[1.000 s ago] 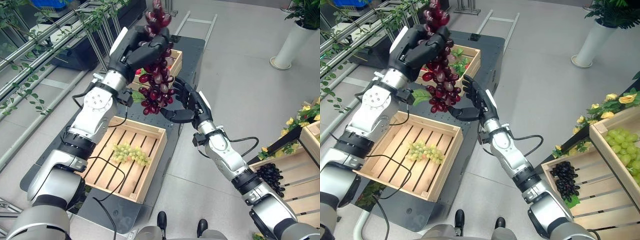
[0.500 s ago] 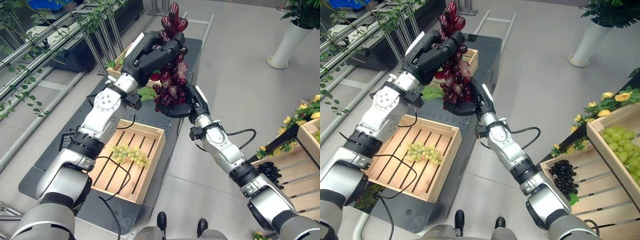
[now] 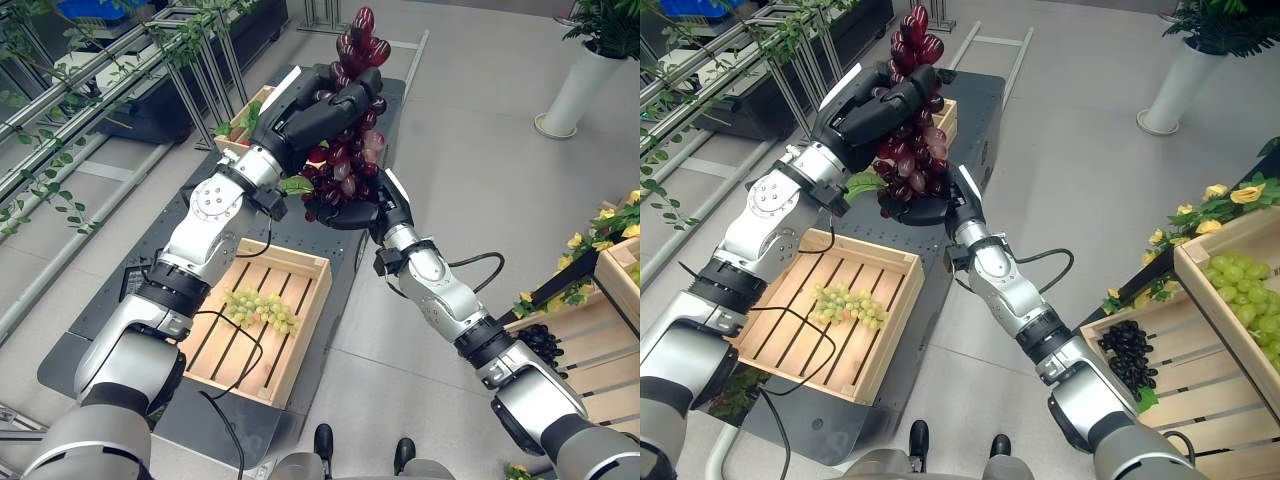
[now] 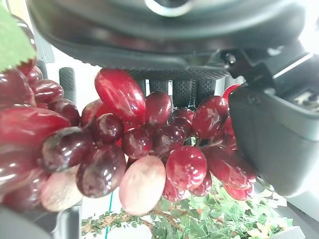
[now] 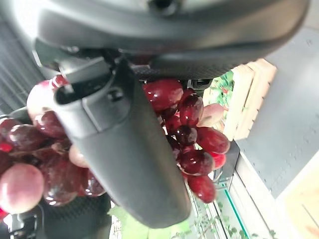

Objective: Pick up the fruits from the basket on one side to the basket on the other side

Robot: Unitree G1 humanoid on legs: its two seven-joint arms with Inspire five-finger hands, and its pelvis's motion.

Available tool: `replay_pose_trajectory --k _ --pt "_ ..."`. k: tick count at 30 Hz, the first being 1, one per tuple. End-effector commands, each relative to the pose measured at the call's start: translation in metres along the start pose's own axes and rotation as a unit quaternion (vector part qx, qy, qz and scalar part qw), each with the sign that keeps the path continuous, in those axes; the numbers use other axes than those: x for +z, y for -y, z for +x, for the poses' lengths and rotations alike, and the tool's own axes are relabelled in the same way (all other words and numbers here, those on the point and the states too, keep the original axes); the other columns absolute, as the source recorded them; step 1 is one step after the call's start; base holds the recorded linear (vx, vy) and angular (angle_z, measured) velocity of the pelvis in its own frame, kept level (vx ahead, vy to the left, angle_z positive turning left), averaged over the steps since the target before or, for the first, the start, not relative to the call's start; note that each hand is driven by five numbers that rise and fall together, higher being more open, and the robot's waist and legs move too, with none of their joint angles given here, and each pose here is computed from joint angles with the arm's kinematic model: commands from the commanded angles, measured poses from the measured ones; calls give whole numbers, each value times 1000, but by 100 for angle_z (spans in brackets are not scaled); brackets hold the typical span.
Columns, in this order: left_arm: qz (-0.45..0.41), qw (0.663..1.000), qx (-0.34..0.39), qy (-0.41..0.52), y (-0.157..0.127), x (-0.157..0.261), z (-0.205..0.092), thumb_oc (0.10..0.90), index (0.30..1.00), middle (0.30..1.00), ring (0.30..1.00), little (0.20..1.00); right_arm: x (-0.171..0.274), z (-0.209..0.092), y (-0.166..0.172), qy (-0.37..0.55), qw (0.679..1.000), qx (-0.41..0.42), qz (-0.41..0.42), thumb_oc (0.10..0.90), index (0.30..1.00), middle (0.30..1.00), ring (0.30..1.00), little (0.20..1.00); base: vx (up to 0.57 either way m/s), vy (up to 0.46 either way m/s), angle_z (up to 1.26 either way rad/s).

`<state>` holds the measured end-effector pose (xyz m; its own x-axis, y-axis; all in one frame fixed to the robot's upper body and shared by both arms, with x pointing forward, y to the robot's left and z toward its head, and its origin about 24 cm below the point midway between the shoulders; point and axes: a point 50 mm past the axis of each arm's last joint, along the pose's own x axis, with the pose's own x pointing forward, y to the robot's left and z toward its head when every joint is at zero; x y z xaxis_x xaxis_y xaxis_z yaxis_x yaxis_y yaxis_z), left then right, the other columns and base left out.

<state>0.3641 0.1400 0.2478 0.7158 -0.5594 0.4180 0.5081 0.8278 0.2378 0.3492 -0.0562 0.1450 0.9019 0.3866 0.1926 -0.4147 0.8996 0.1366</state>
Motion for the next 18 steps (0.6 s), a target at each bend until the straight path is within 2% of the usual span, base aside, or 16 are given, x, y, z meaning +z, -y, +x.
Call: replay_pose_trajectory --k 1,9,15,16,17,18 --pt "-19 996 19 88 -2 39 37 400 300 300 300 300 53 23 -37 137 987 74 31 400 300 300 300 300 0 0 0" --pt "-26 996 45 76 -9 33 32 400 300 300 300 300 53 22 -34 138 987 61 61 400 300 300 300 300 0 0 0" --pt "-28 996 55 66 -12 28 30 400 300 300 300 300 52 22 -30 141 988 46 42 400 300 300 300 300 0 0 0" --pt "-31 996 65 53 -15 24 29 551 526 526 526 526 52 22 -28 143 988 43 38 400 300 300 300 300 0 0 0" --pt "-30 996 67 49 -15 23 28 588 582 582 582 582 52 22 -27 144 988 42 38 400 300 300 300 300 0 0 0" --pt "-30 996 71 42 -17 21 28 800 900 900 900 900 52 22 -26 145 988 41 38 400 300 300 300 300 0 0 0"
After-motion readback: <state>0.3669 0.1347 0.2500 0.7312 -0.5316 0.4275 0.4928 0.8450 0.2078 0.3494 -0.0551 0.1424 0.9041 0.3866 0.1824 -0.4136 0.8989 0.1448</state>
